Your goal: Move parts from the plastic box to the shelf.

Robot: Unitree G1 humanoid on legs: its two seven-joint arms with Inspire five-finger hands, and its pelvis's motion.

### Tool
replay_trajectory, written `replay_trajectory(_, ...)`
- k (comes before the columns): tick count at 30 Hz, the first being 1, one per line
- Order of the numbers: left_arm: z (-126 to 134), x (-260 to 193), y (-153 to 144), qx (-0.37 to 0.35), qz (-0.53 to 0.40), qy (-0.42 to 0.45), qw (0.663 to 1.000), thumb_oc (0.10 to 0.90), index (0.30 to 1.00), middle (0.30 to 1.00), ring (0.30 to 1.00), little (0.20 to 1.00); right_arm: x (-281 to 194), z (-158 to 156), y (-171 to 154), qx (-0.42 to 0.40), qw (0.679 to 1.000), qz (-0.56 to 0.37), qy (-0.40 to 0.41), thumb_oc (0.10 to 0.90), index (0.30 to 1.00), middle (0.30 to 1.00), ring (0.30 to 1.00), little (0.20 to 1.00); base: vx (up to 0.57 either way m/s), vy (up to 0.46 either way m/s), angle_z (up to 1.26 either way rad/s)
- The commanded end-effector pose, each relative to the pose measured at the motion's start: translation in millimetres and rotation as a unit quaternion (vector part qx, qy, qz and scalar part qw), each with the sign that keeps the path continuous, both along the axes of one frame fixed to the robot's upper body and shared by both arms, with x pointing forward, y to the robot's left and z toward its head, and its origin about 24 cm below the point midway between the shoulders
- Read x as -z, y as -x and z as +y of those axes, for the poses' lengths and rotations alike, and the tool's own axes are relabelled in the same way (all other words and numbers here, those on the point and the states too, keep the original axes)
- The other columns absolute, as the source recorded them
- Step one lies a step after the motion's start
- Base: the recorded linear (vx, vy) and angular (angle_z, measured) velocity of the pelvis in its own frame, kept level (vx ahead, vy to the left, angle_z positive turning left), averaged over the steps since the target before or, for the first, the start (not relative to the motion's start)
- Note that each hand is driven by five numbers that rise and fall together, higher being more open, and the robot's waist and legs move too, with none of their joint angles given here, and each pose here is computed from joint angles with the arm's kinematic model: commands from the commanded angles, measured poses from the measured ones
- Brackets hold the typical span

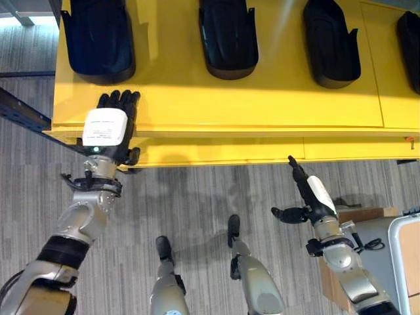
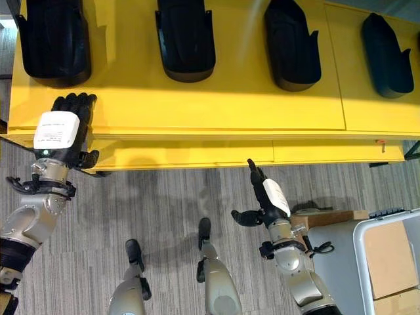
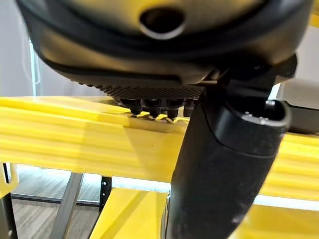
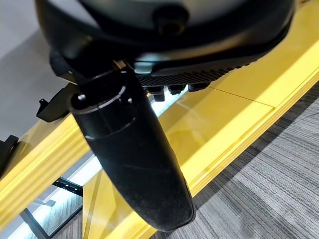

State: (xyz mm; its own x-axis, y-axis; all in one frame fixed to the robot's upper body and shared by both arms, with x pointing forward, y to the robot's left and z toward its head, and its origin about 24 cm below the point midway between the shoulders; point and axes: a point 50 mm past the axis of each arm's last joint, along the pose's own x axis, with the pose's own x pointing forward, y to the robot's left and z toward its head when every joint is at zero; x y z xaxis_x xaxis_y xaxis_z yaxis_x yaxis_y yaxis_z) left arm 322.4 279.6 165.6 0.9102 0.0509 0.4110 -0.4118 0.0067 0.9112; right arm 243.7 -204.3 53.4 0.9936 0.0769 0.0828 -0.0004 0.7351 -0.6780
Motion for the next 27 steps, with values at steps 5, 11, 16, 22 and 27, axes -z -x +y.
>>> replay_trajectory(5, 22, -52, -9, -0.048, -0.091, 0.033, 0.994, 0.9, 1.0, 1.0, 1.0, 1.0, -38, -8, -4, 0.005, 0.996, -0.091, -0.001, 0.9, 1.0, 1.0, 1.0, 1.0, 0.0, 0.0, 0.0)
replay_trajectory(11, 25, -61, -14, -0.059, -0.096, 0.032, 0.993, 0.9, 1.0, 1.0, 1.0, 1.0, -39, -7, -5, 0.001, 0.996, -0.092, 0.001, 0.9, 1.0, 1.0, 1.0, 1.0, 0.0, 0.003, 0.02)
replay_trajectory(16, 32, -65, -15, -0.068, -0.094, 0.039, 0.992, 0.9, 1.0, 1.0, 1.0, 1.0, -38, -7, -3, -0.003, 0.996, -0.09, 0.005, 0.9, 1.0, 1.0, 1.0, 1.0, 0.0, 0.005, -0.02)
replay_trajectory(22, 30, -70, -16, -0.064, -0.101, 0.035, 0.992, 0.9, 1.0, 1.0, 1.0, 1.0, -37, -7, -1, -0.008, 0.996, -0.087, 0.006, 0.9, 1.0, 1.0, 1.0, 1.0, 0.0, 0.0, 0.0)
replay_trajectory(27, 30, -70, -16, -0.063, -0.1, 0.034, 0.992, 0.9, 1.0, 1.0, 1.0, 1.0, -38, -6, -1, -0.011, 0.996, -0.087, 0.007, 0.9, 1.0, 1.0, 1.0, 1.0, 0.0, 0.0, 0.0)
